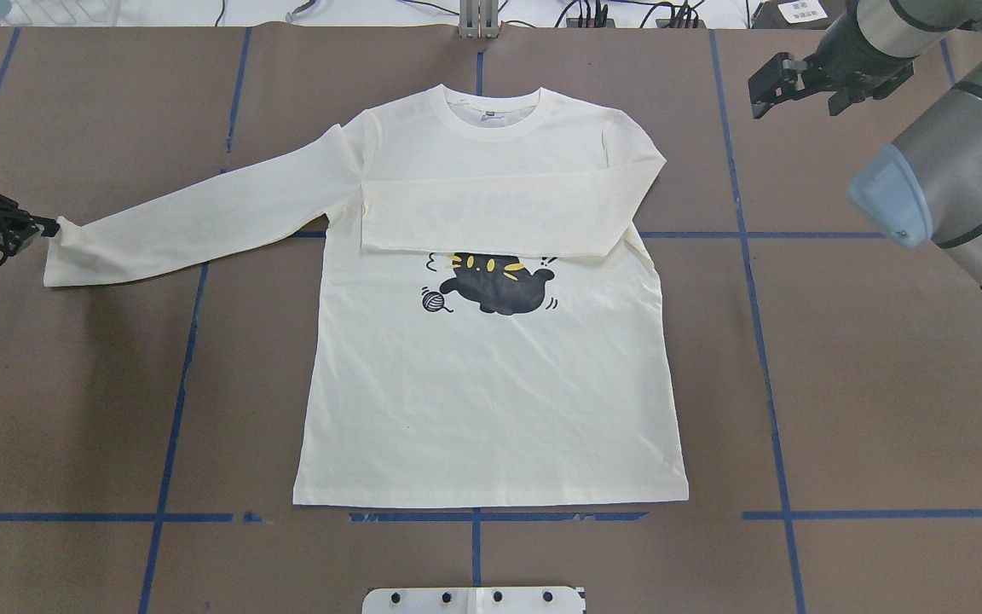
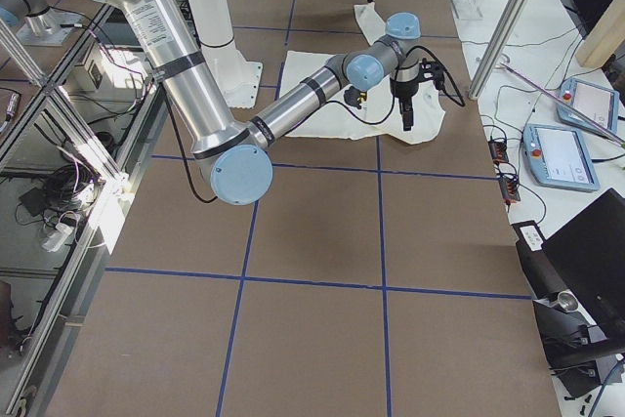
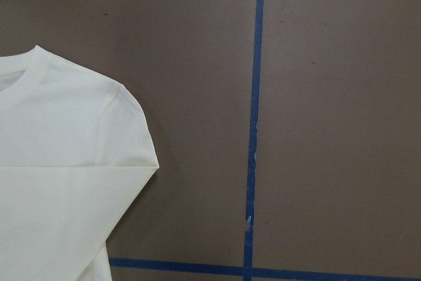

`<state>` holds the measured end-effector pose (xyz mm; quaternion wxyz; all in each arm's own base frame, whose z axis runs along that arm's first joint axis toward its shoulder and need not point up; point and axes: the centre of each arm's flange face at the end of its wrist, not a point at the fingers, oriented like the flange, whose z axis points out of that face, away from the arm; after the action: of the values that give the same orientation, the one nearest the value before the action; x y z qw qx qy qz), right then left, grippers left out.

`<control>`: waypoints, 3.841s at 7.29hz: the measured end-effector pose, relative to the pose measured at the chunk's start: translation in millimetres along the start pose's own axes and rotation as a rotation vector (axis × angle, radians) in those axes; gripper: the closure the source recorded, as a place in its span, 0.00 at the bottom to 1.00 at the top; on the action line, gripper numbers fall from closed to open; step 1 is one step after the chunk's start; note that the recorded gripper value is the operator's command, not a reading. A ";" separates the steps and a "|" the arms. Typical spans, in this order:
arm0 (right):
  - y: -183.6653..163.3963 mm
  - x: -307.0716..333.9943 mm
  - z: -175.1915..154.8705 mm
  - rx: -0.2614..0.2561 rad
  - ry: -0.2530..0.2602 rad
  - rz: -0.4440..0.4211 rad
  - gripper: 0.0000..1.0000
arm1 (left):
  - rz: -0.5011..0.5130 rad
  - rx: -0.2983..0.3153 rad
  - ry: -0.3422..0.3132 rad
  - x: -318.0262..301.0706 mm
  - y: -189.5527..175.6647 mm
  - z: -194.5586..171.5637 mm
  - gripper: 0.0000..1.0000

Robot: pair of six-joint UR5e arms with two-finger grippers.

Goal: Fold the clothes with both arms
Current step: 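Carry the sleeve with the left gripper across the shirt body, then release the sleeve and lower both grippers toward the shirt hem corners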

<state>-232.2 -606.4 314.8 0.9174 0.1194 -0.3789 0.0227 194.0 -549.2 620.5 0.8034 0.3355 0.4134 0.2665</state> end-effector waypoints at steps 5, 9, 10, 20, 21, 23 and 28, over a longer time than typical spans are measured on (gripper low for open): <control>-6.0 43.5 -3.8 -0.014 0.018 -0.048 0.00 | -0.272 -0.099 -0.080 165.3 -259.4 -53.3 1.00; -15.7 160.7 -26.4 -0.048 0.013 -0.128 0.00 | -0.703 -0.153 -0.128 423.7 -484.7 -16.0 1.00; -14.4 175.1 -27.9 -0.053 0.012 -0.131 0.00 | -0.791 -0.176 -0.157 477.5 -527.3 9.5 1.00; -13.2 181.1 -29.3 -0.049 0.009 -0.136 0.00 | -0.839 -0.064 -0.092 570.0 -551.1 121.2 0.00; -10.5 175.2 -31.5 -0.047 -0.007 -0.131 0.00 | -0.780 -0.081 -0.055 566.2 -538.4 115.4 0.00; 20.0 143.6 -30.8 -0.057 -0.043 -0.075 0.00 | -0.678 -0.070 0.009 540.9 -478.5 91.3 0.00; 177.5 -41.2 -29.7 0.025 -0.108 0.181 0.00 | -0.573 -0.091 0.081 469.7 -316.4 32.7 0.00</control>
<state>-264.6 -425.1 301.5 0.8882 0.0974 -0.4367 0.1039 511.7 -428.4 166.4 0.8432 0.1577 0.5105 0.0602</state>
